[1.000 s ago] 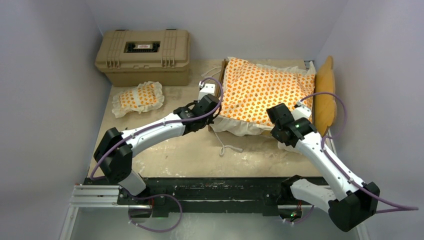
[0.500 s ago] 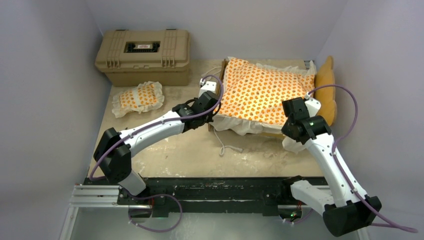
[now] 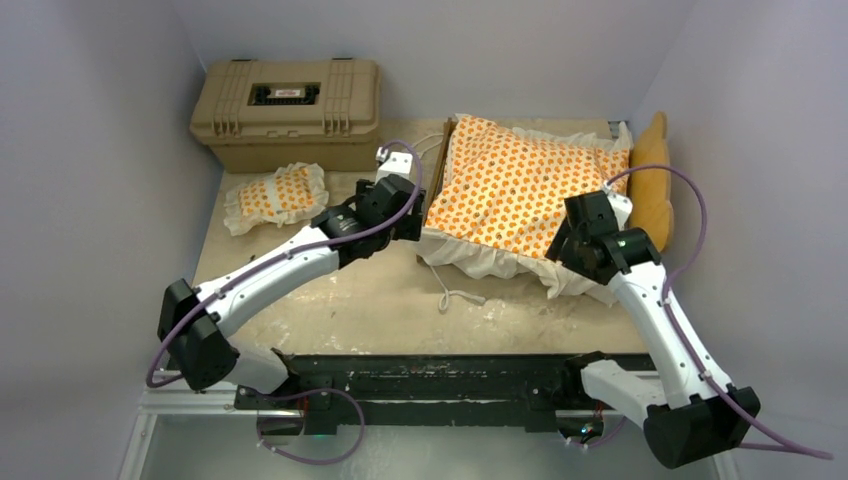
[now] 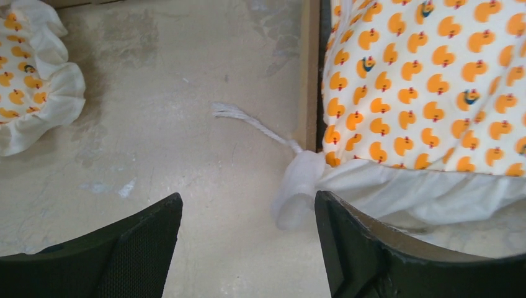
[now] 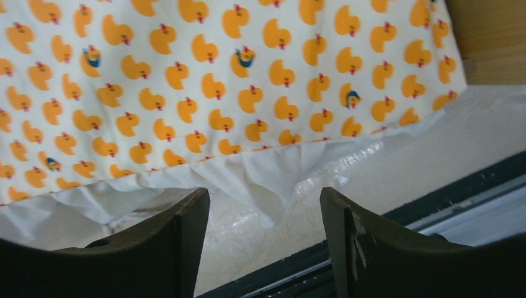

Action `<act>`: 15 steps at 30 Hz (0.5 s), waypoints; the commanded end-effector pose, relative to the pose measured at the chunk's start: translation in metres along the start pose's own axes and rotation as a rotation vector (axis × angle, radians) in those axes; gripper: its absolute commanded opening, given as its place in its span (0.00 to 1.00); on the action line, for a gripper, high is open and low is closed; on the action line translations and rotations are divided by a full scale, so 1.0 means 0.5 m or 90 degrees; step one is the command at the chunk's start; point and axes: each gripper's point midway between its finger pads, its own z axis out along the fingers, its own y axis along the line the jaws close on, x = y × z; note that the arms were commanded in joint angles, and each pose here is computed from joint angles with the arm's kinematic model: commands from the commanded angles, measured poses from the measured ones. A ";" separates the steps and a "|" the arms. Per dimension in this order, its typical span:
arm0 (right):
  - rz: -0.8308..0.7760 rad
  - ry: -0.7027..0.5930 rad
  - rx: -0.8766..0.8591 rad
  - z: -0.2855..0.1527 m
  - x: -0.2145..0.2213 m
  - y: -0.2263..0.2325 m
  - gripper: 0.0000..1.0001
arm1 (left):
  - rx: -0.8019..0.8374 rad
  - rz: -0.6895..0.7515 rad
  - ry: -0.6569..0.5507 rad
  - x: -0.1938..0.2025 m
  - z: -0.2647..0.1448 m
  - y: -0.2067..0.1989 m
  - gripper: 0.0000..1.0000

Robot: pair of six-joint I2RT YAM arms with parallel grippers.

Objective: Set up the pet bed
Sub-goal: Adjust the mattress on the bed frame.

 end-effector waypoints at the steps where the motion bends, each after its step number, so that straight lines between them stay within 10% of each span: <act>1: 0.002 -0.036 -0.135 -0.004 -0.047 0.095 0.69 | 0.102 -0.028 -0.031 -0.038 -0.036 -0.042 0.77; 15: -0.119 -0.180 -0.423 -0.039 -0.153 0.296 0.71 | 0.114 -0.145 0.014 0.004 0.079 -0.043 0.67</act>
